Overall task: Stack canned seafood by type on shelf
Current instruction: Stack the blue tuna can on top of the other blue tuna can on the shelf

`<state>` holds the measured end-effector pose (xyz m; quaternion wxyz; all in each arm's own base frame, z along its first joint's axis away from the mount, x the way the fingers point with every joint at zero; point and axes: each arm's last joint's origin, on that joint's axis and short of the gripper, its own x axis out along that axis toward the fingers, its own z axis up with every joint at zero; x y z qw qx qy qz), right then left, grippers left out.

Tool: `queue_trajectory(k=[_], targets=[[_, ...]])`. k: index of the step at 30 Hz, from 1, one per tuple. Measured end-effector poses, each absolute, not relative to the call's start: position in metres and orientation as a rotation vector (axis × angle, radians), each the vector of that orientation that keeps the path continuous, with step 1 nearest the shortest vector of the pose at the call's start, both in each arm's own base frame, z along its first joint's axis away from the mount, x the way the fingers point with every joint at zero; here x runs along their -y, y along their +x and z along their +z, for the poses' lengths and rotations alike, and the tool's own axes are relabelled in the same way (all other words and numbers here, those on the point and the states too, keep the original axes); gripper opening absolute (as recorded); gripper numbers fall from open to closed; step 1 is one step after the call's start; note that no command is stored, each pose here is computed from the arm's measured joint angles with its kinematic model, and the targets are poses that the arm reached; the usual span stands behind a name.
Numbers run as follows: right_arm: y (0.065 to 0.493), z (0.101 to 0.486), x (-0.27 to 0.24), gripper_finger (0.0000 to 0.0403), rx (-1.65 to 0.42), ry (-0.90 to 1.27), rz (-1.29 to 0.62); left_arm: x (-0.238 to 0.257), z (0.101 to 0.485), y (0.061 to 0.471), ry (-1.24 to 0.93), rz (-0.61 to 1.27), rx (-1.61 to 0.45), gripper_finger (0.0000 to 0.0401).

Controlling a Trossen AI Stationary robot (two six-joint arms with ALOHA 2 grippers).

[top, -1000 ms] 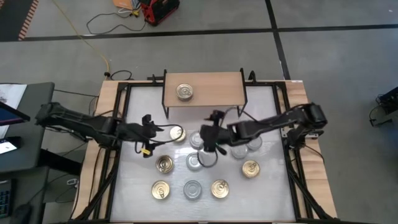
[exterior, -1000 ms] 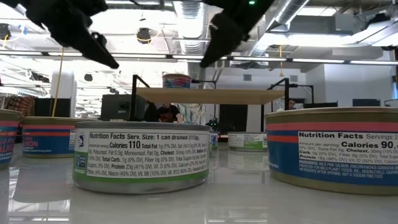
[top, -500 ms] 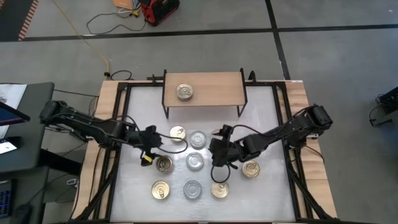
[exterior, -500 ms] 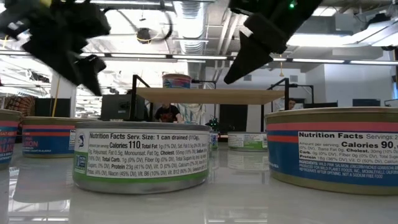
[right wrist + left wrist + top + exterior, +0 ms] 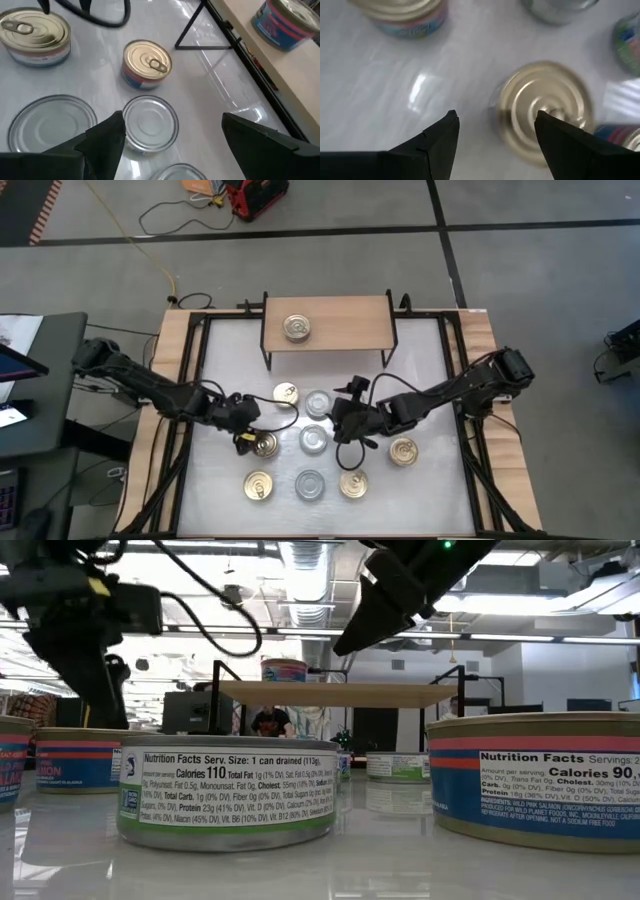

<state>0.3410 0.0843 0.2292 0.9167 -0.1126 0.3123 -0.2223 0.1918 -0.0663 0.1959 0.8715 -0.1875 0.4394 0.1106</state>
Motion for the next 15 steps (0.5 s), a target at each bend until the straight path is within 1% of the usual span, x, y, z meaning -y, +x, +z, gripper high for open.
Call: queue_trajectory(k=[3, 6, 12, 15], targets=[[0.345, 0.225, -0.079, 0.0360, -0.645, -0.226, -0.413, 0.068, 0.195, 0.193, -0.428, 0.274, -0.901, 0.0248], [0.349, 0.216, -0.072, 0.0360, -0.581, -0.196, -0.350, 0.068, 0.190, 0.195, -0.450, 0.306, -0.919, 0.0248], [0.352, 0.214, -0.067, 0.0360, -0.465, -0.164, -0.340, 0.068, 0.189, 0.196, -0.530, 0.341, -0.907, 0.0248], [0.351, 0.213, -0.072, 0.0360, -0.444, -0.119, -0.307, 0.068, 0.189, 0.196, -0.561, 0.349, -0.907, 0.0248]])
